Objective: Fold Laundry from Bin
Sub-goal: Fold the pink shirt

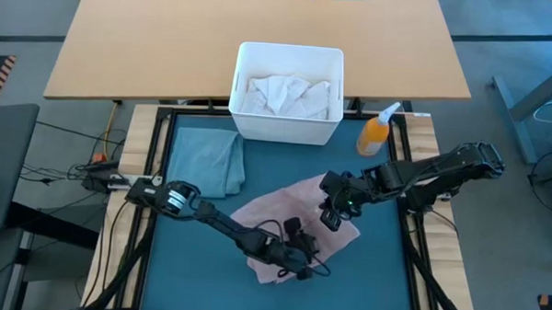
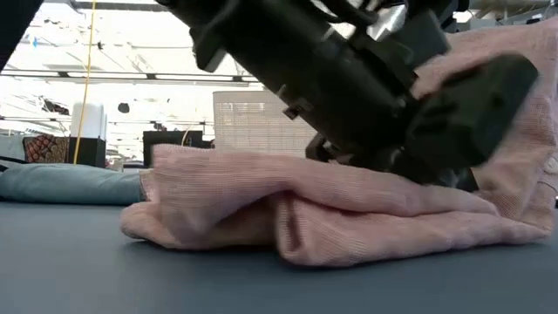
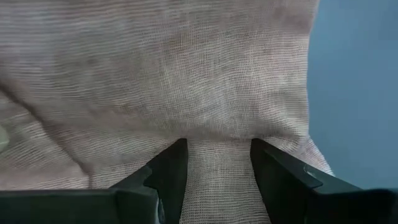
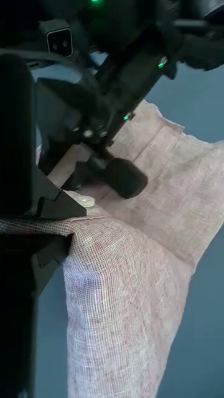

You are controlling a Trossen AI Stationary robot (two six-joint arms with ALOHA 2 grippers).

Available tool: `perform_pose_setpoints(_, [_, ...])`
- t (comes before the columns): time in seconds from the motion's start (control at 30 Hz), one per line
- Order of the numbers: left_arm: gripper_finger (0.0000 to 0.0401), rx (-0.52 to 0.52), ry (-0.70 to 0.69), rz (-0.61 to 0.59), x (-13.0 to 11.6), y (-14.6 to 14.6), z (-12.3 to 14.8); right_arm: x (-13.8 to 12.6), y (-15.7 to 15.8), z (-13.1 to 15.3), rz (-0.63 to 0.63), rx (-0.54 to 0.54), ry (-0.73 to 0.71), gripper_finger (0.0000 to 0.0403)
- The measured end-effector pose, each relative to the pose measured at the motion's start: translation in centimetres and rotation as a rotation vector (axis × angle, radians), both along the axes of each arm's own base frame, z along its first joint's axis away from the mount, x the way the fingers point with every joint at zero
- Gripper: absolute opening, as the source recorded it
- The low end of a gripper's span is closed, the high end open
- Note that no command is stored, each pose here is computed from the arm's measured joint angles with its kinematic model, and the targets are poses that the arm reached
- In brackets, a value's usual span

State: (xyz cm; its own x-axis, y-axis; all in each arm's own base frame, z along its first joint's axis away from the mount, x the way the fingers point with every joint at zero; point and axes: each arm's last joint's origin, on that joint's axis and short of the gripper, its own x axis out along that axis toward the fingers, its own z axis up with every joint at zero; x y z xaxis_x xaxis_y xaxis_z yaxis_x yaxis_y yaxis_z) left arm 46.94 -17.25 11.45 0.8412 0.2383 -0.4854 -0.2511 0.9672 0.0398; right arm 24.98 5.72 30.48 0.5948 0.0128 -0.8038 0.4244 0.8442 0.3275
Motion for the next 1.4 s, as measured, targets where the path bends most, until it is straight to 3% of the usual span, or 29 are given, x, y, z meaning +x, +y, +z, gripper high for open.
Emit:
perform_pose_setpoints(0.23, [0.0167,0.111,0.085,0.056,0.2,0.0,0.5,0.0,0.0,0.0,0.000,-0.001,0.003,0.0032])
perform_pose_setpoints(0.37, [0.0167,0.215,0.097,0.143,-1.2,-0.6,2.9,0.0,0.0,0.0,0.000,-0.002,0.003,0.0032])
perform_pose_setpoints(0.47, [0.0167,0.230,0.054,0.155,-2.2,-2.3,4.5,0.0,0.0,0.0,0.003,-0.005,0.003,0.0032])
perform_pose_setpoints(0.67, [0.0167,0.212,0.013,0.084,-2.8,-4.8,4.2,0.0,0.0,0.0,0.000,-0.002,0.002,0.0032])
perform_pose_setpoints(1.03, [0.0167,0.043,0.014,0.052,0.3,-1.4,0.2,0.1,0.3,0.1,-0.011,0.018,-0.016,0.0032])
perform_pose_setpoints(1.23, [0.0167,-0.004,0.017,-0.008,1.2,0.3,0.4,0.1,0.4,0.1,-0.008,0.019,-0.020,0.0032])
perform_pose_setpoints(1.4, [0.0167,0.030,0.060,-0.077,0.6,-0.1,1.8,0.1,0.4,0.1,-0.009,0.018,-0.017,0.0032])
